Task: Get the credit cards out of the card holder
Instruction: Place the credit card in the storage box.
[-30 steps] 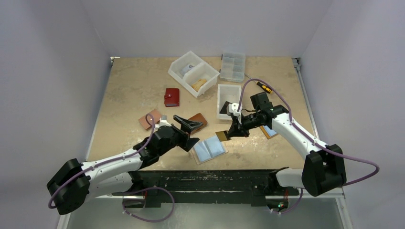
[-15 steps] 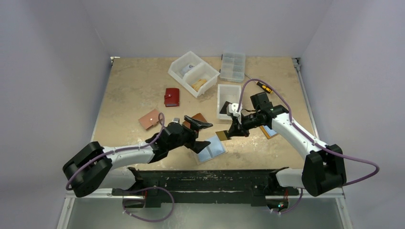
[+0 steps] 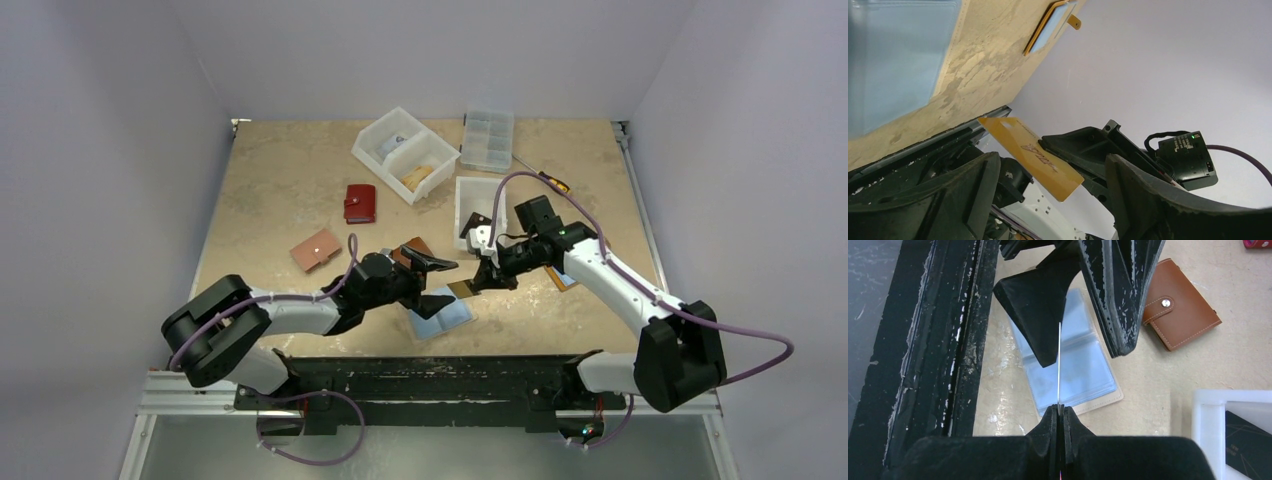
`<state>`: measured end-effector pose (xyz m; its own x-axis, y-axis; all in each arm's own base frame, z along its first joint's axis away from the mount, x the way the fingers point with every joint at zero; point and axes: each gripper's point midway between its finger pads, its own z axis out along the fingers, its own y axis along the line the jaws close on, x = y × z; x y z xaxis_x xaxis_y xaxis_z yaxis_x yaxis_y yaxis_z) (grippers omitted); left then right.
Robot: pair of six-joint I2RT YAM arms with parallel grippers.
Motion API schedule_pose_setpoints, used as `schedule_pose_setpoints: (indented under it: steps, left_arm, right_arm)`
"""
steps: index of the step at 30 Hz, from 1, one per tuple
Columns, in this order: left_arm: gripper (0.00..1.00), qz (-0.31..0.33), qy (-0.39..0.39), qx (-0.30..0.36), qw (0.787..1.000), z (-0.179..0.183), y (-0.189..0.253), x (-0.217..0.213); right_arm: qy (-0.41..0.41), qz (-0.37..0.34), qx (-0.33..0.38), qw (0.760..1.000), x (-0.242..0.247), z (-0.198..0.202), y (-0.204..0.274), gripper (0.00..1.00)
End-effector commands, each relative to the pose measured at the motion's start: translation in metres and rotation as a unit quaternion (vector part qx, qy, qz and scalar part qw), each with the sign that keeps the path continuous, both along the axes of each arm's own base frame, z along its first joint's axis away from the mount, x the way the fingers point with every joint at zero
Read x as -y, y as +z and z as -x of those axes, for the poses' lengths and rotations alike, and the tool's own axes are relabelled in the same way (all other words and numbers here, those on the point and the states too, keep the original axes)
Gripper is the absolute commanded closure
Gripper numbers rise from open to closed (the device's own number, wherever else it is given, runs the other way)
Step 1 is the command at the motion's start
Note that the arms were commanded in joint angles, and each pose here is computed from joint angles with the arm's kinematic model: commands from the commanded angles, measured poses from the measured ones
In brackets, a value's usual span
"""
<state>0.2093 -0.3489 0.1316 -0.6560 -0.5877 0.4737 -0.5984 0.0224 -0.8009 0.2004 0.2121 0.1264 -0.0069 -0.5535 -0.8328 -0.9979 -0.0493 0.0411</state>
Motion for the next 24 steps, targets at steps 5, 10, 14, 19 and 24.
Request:
schedule_pose_setpoints:
  steps: [5,10,14,19,24]
  left_arm:
    - [0.37,0.048,-0.001,0.025,0.999,-0.0076,0.0268,0.0091]
    - [0.54,0.056,-0.008,0.027,0.998,-0.0071,0.0268,0.0121]
    - [0.72,0.065,-0.014,0.026,0.997,-0.0050,0.0253,0.0138]
    - [0.91,0.074,-0.021,0.028,0.997,-0.0038,0.0263,0.0164]
    - [1.00,0.079,-0.027,0.031,0.996,-0.0025,0.0268,0.0183]
  right_arm:
    - [0.022,0.000,0.040,0.999,-0.0079,-0.0073,0.0139,1.00]
    - [0.029,0.007,0.041,0.999,-0.0097,-0.0052,0.0099,1.00]
    - [0.028,0.009,0.042,0.999,-0.0098,-0.0055,0.0090,1.00]
    - [0.026,0.011,0.041,0.999,-0.0090,-0.0056,0.0077,1.00]
    - [0.021,0.014,0.041,0.999,-0.0082,-0.0064,0.0062,0.96]
